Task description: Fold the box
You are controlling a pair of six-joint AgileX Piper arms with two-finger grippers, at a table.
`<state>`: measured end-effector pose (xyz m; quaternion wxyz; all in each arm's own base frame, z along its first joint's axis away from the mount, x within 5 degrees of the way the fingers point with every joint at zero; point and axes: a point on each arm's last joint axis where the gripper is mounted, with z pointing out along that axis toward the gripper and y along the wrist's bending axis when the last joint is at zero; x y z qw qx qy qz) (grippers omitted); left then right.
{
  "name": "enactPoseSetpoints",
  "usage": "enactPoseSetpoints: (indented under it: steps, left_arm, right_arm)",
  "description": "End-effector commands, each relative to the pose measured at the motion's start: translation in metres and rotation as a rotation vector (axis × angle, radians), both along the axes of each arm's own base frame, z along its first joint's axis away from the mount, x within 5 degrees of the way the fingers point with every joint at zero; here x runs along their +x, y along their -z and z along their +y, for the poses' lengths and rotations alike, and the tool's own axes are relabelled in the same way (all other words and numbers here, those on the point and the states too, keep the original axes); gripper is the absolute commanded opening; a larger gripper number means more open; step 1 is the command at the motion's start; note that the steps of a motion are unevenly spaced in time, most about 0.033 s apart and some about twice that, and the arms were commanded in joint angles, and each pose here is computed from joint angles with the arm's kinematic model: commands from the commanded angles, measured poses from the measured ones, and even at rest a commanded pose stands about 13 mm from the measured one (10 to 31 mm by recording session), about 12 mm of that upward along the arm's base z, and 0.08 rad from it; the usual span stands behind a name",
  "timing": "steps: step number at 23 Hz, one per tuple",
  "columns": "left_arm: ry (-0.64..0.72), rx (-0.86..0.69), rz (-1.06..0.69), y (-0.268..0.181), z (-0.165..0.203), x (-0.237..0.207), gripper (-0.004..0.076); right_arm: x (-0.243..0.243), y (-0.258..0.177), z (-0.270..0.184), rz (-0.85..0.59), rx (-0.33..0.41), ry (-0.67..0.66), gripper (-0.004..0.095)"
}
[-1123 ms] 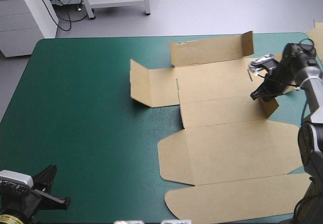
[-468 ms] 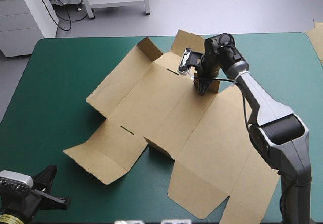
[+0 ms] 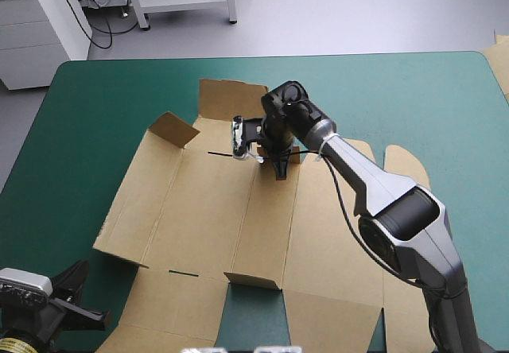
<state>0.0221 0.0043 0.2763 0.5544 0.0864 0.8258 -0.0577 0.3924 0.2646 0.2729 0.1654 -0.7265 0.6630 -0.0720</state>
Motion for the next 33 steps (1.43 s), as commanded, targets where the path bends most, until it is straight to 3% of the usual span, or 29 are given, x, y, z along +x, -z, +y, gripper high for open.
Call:
enactPoseSetpoints:
  steps: [1,9,15,18,19,21,22,24,30,33]
  left_arm:
    - [0.006,-0.017,-0.067,-0.011,-0.001,0.003,0.0006]
    - [0.007,-0.018,-0.066,-0.011,-0.001,0.003,0.0006]
    - [0.007,-0.018,-0.066,-0.011,-0.001,0.003,0.0006]
    - [0.007,-0.018,-0.066,-0.011,-0.001,0.003,0.0006]
    - [0.007,-0.018,-0.066,-0.011,-0.001,0.003,0.0006]
    - [0.007,-0.018,-0.066,-0.011,-0.001,0.003,0.0006]
    - [0.007,-0.018,-0.066,-0.011,-0.001,0.003,0.0006]
    - [0.007,-0.018,-0.066,-0.011,-0.001,0.003,0.0006]
    - [0.007,-0.018,-0.066,-0.011,-0.001,0.003,0.0006]
    - [0.007,-0.018,-0.066,-0.011,-0.001,0.003,0.0006]
  right_arm:
    - [-0.011,-0.037,0.013,-0.151,0.046,-0.087,-0.0018]
    - [-0.001,-0.015,0.020,-0.176,0.002,-0.093,-0.0018]
    - [0.003,-0.017,0.023,-0.219,0.028,-0.084,-0.0014]
    - [0.005,-0.019,0.025,-0.251,0.066,-0.064,0.0163]
    - [0.005,-0.019,0.025,-0.251,0.066,-0.064,0.0302]
    - [0.007,-0.020,0.024,-0.267,0.064,-0.044,0.0476]
    - [0.008,-0.020,0.023,-0.276,0.067,-0.024,0.0517]
    - [0.009,-0.025,0.021,-0.300,0.054,0.009,0.0532]
    - [0.005,-0.062,0.016,-0.310,0.104,0.130,0.0532]
    - [-0.004,-0.092,0.011,-0.286,0.175,0.225,0.0532]
